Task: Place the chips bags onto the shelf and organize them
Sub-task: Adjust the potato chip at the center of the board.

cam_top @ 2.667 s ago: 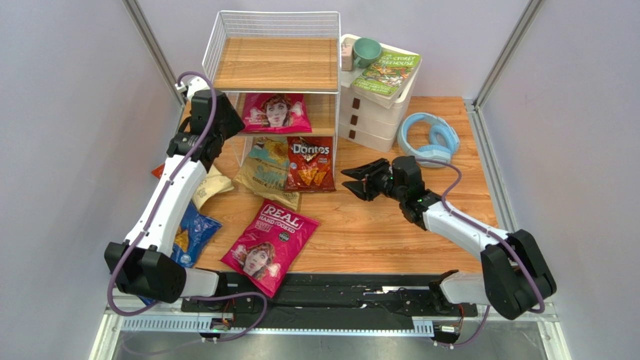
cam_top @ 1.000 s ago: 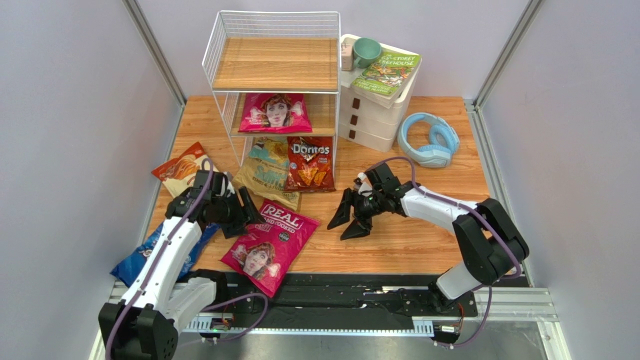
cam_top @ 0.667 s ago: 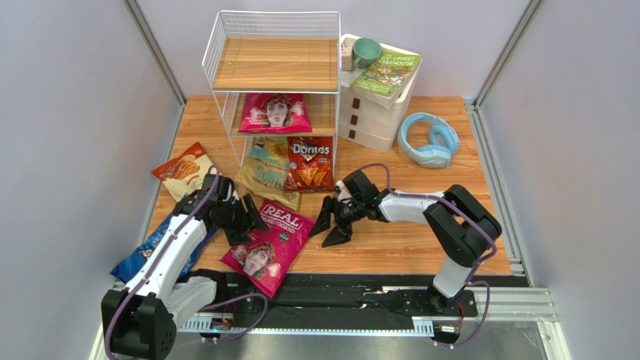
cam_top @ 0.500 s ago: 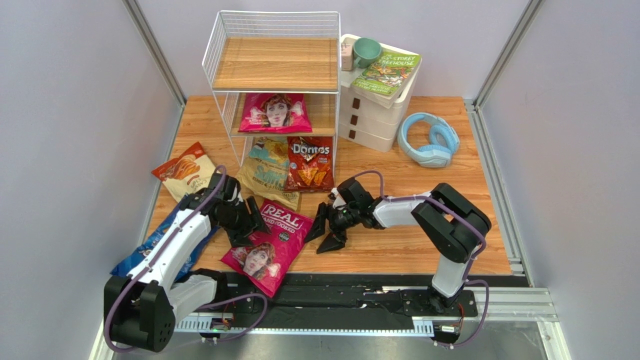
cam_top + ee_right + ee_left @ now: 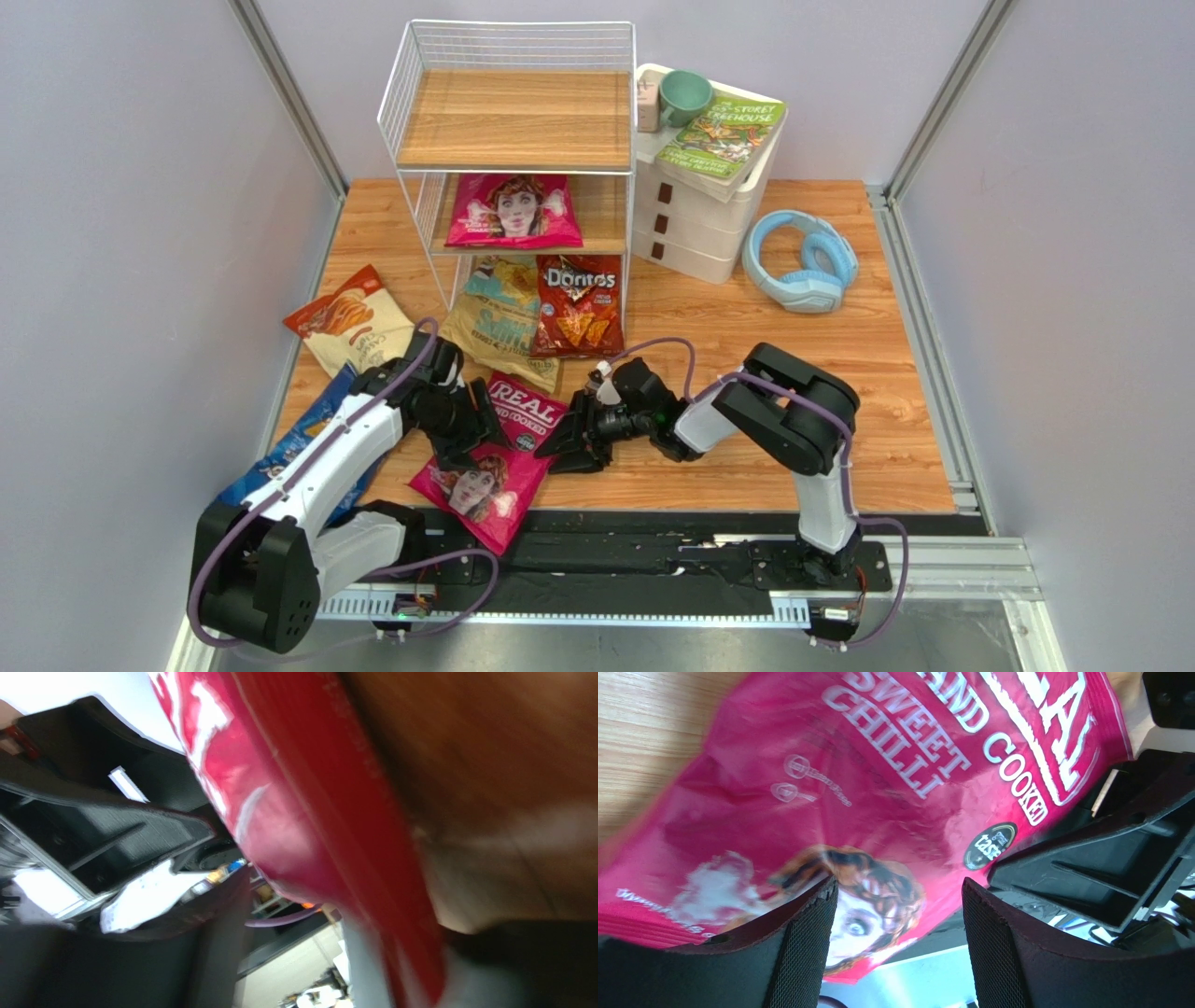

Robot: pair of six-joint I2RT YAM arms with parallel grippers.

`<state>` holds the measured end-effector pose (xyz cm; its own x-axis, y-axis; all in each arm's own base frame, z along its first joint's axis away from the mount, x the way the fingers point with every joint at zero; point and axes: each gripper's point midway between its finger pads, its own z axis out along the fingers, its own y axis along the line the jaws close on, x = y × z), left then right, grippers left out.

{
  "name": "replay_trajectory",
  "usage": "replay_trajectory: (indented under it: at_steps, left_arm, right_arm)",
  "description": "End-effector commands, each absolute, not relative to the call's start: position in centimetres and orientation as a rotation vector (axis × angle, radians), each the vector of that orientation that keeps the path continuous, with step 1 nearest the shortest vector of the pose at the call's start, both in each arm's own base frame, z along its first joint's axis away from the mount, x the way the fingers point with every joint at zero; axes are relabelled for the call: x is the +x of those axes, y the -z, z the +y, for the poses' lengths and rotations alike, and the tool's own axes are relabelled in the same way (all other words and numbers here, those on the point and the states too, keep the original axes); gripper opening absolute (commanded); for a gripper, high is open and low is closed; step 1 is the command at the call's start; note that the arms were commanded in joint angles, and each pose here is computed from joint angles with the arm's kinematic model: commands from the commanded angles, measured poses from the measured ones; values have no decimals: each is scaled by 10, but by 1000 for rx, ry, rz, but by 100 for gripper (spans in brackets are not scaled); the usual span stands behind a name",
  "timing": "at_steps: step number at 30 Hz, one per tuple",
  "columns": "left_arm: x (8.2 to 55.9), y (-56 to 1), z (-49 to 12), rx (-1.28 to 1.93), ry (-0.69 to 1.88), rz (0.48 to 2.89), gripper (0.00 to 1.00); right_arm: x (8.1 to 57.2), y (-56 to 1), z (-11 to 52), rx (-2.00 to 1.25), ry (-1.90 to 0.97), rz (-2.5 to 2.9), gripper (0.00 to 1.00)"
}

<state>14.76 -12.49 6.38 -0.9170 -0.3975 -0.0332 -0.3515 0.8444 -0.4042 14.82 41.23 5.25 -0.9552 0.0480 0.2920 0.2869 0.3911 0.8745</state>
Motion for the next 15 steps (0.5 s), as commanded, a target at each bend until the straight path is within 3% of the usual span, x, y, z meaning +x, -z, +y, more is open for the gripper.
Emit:
replay_trajectory:
  at_steps: [1, 4, 6, 9, 10, 12, 13, 15]
  left_arm:
    - [152, -64, -129, -585, 615, 2894, 70]
    - [154, -67, -128, -579, 612, 2879, 70]
    - [155, -68, -128, -571, 613, 2878, 70]
    - [156, -67, -129, -559, 614, 2878, 71]
    - [157, -68, -130, -550, 621, 2877, 71]
    - [159, -71, -130, -526, 624, 2869, 73]
    - [160, -72, -130, -512, 630, 2865, 73]
    - [164, -74, -131, -482, 634, 2855, 74]
  right_arm:
    - [147, -54, 414, -438, 1687, -2299, 27]
    - [144, -60, 399, -457, 1696, -2305, 6]
    - [140, -54, 380, -444, 1656, -2352, 0]
    - [144, -58, 360, -371, 1622, -2451, 0]
    - [140, -46, 349, -401, 1489, -2495, 0]
    - [161, -67, 346, -220, 1529, -2633, 0]
    - [153, -55, 329, -224, 1344, -2683, 0]
    - [177, -70, 325, -56, 1342, -2778, 0]
